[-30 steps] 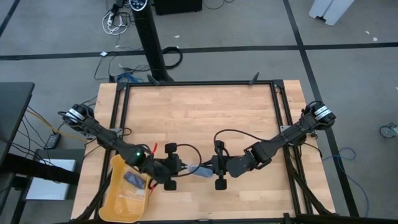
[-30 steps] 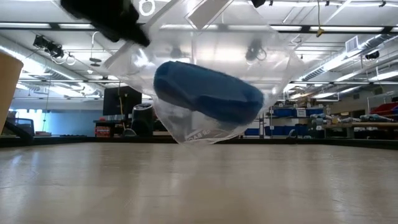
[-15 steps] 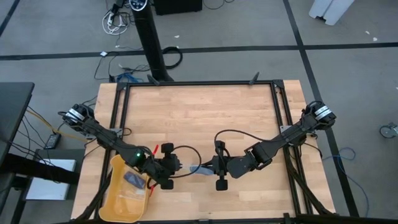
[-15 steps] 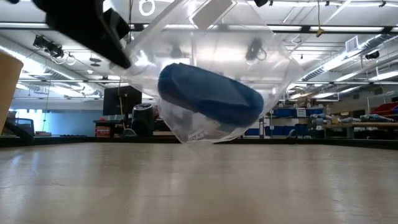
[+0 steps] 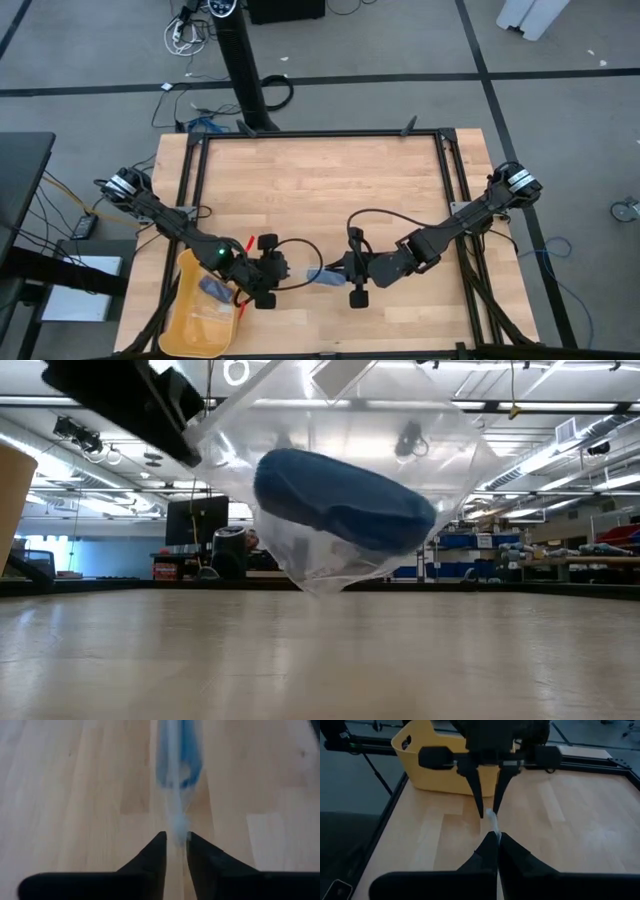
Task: Roll bandage
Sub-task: Close the transparent zip bag, then put the transparent zip bag with the blue bandage into the yellow bin
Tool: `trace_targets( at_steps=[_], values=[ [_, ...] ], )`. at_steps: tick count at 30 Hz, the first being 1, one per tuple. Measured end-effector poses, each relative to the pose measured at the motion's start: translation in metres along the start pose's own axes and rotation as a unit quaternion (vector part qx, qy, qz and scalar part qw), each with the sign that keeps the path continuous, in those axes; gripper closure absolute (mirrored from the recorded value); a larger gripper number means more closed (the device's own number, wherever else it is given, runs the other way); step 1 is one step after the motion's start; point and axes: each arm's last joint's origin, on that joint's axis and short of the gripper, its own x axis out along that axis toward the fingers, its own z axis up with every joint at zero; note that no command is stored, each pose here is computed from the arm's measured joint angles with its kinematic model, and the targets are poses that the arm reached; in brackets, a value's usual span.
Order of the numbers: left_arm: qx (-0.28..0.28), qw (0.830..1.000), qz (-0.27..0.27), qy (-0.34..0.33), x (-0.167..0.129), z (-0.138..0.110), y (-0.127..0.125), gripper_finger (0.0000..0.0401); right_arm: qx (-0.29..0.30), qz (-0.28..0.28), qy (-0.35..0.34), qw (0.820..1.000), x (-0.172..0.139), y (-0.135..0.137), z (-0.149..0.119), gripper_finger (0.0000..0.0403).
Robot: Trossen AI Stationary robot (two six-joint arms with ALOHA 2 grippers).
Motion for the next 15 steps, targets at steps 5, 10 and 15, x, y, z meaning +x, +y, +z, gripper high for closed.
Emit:
trace_targets(
  at_steps=[5,10,15],
  values=[
    [0.014,1.0,-0.003,-0.019,-0.005,0.011,-0.002,0.028,-0.003,0.003,0.005,1.0,0.0,0.0,-0.001,0.0403],
    [0.03,0.997,-0.019,-0.063,-0.014,0.03,-0.006,0.0247,-0.003,0.004,0.005,1.0,0.0,0.0,-0.001,0.0403],
    [0.041,0.992,-0.029,-0.116,-0.018,0.046,-0.006,0.0234,-0.004,0.01,0.007,1.0,0.001,0.001,-0.002,0.0403]
  ],
)
